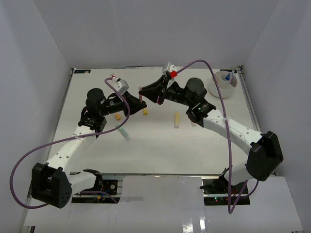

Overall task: Sort the stationery into containers
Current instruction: Close the pen cap on the pen.

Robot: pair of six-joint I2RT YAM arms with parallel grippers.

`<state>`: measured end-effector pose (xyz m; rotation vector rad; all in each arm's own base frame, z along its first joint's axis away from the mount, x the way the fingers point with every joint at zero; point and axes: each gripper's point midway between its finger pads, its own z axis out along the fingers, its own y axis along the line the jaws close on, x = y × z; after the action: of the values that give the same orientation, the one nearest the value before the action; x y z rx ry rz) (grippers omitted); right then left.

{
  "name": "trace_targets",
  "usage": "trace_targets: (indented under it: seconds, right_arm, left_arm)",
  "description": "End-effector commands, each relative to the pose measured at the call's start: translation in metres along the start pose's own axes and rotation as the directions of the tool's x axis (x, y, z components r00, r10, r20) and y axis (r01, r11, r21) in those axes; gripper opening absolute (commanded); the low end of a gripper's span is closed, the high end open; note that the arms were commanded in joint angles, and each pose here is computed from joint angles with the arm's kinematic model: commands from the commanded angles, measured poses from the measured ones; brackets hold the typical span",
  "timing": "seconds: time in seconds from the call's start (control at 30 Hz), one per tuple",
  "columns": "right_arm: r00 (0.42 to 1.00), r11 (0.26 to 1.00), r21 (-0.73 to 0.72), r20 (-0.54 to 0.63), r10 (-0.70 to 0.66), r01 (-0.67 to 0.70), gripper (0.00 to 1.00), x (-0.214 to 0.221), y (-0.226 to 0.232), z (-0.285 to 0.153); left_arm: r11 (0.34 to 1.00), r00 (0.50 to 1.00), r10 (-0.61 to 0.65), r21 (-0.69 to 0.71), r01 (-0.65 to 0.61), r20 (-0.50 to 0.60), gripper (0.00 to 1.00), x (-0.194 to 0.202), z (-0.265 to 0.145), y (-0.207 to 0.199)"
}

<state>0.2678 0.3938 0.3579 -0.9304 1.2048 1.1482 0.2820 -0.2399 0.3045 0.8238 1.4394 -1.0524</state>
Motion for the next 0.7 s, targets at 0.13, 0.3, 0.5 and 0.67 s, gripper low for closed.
trace_targets:
  seconds: [0.13,0.3,0.5,0.67]
  right_arm:
    - [0.669,0.855,-0.001,-0.623,0.405,-0.518,0.08,0.202,0.077,-0.071]
    - [0.648,0.847,0.014,-0.638,0.416,-0.531,0.08,0.207,0.078,-0.075]
    - [0.759,0.894,-0.034,-0.544,0.358,-0.446,0.08,0.171,0.066,-0.055]
    - [0.808,0.911,-0.064,-0.491,0.327,-0.408,0.08,0.148,0.06,-0.041]
  left_arm:
    - [0.873,0.774,0.479,-0.128,-0.471,0.415,0.0,-0.187,-0.029,-0.047]
    - [0.867,0.775,0.485,-0.106,-0.487,0.405,0.0,-0.185,-0.027,-0.049]
    - [0.902,0.849,0.423,-0.062,-0.427,0.316,0.0,-0.139,-0.023,-0.039]
    - [0.939,0.912,0.34,-0.026,-0.343,0.229,0.0,-0.087,-0.023,-0.034]
